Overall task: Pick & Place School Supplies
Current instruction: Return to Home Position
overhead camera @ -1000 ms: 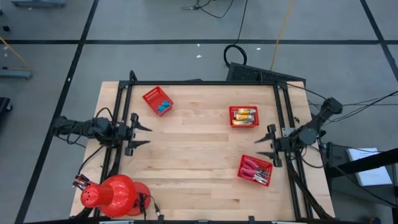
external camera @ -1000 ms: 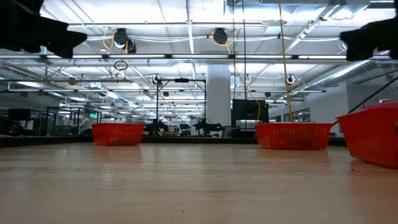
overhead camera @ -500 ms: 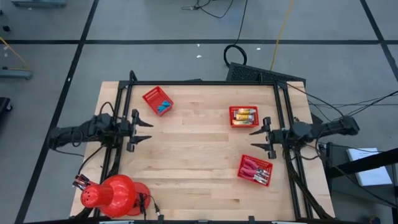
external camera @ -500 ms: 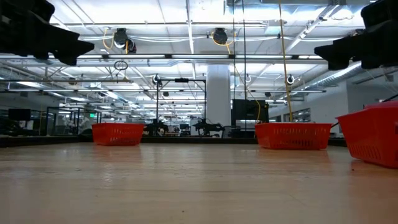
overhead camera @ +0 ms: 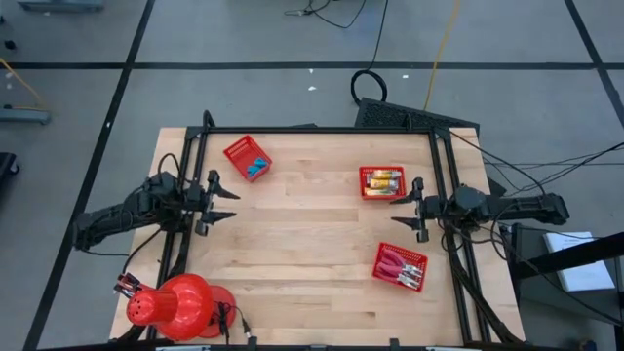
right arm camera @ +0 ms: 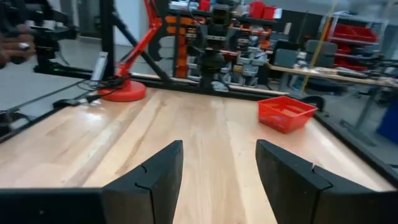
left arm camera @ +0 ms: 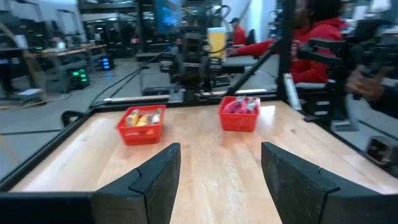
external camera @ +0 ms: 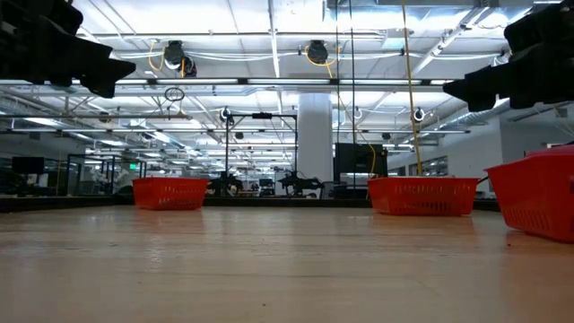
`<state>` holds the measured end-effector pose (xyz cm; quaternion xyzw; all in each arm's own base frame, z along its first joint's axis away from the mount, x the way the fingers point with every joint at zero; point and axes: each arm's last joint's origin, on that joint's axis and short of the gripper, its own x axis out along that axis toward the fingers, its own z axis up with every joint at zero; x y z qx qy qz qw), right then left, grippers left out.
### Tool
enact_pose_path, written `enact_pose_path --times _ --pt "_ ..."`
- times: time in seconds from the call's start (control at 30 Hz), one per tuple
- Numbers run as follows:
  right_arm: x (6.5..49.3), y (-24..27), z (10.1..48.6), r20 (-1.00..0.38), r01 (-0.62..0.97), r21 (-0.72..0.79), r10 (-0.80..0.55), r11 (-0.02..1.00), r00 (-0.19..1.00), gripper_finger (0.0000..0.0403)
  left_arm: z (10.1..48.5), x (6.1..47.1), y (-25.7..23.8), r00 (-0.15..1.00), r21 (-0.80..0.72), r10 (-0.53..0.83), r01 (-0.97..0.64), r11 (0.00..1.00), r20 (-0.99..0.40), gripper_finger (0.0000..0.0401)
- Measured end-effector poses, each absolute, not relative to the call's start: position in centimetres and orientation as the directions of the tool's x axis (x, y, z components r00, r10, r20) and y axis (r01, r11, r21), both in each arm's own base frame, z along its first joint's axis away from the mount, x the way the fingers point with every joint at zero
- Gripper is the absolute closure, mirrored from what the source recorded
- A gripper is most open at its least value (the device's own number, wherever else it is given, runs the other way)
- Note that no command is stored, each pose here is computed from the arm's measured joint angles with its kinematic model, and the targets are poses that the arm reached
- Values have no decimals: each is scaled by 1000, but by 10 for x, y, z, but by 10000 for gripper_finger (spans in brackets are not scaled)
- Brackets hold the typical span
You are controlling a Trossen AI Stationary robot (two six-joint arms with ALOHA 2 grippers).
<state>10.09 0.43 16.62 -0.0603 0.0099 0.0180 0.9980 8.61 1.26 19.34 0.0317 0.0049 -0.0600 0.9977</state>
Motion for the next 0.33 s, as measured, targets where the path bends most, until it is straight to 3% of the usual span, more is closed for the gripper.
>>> enact_pose_path --times 0.2,0.33 --pt "101 3 167 -12 2 -121 -3 993 1000 206 194 86 11 981 82 -192 193 978 -11 173" --pt "101 3 168 1 6 -117 -6 993 1000 208 195 86 12 987 128 -162 161 979 3 173"
